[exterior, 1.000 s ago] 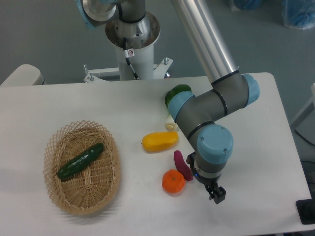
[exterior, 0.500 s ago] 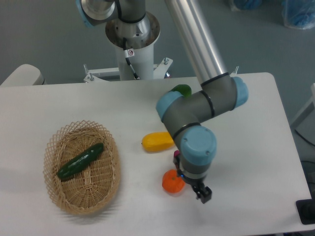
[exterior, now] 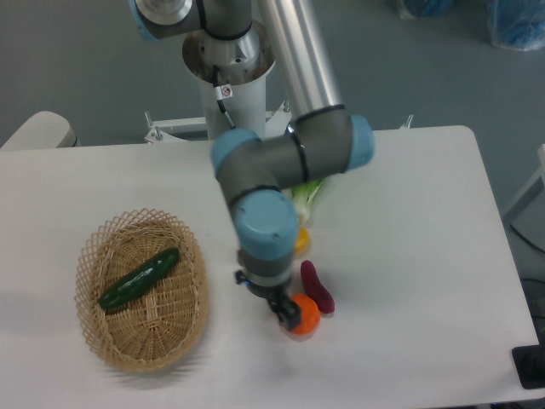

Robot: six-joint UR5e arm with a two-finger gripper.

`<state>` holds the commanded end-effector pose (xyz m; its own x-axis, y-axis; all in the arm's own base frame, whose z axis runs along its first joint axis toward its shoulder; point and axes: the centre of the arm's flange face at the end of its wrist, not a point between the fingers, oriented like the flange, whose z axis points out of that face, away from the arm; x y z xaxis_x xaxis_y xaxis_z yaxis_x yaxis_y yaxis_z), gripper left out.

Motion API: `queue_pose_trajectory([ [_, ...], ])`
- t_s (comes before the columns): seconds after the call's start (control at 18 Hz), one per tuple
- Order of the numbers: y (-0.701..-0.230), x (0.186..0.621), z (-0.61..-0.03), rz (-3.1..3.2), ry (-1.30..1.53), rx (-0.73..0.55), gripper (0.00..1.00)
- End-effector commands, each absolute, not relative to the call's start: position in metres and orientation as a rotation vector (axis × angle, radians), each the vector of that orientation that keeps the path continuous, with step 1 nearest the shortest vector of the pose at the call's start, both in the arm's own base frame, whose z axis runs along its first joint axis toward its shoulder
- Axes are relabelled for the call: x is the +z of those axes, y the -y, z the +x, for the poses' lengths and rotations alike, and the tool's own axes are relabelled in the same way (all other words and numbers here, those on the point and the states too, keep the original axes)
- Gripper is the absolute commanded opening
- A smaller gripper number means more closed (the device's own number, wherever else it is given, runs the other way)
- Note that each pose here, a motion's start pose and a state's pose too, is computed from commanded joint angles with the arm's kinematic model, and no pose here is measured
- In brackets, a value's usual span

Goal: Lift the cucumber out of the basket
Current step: 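Lower the gripper over the green cucumber in the basket and grasp it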

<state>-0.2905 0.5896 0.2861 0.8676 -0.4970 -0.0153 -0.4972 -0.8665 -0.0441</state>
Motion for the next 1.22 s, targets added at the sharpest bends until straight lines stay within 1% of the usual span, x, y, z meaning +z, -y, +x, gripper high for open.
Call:
queue_pose_trajectory([
  [0.17,-0.592,0.271,-0.247,-3.008,-0.805,-0.045,1.0],
  [0.39,-0.602,0.253,-0.193,-3.048,-0.74,-0.085,1.0],
  [0.61,-0.604,0.228,-0.154,-3.041,-0.715,-0.059,1.0],
  [0.72,-0.607,0.218,-0.148,-3.038,-0.627,-0.031,1.0],
  [0.94,-0.613,0.191,-0.133,-3.079,-0.583,-0.069,1.0],
  [1.22,-0.615,0.19,-0.13,-3.076,-0.545,-0.096,1.0],
])
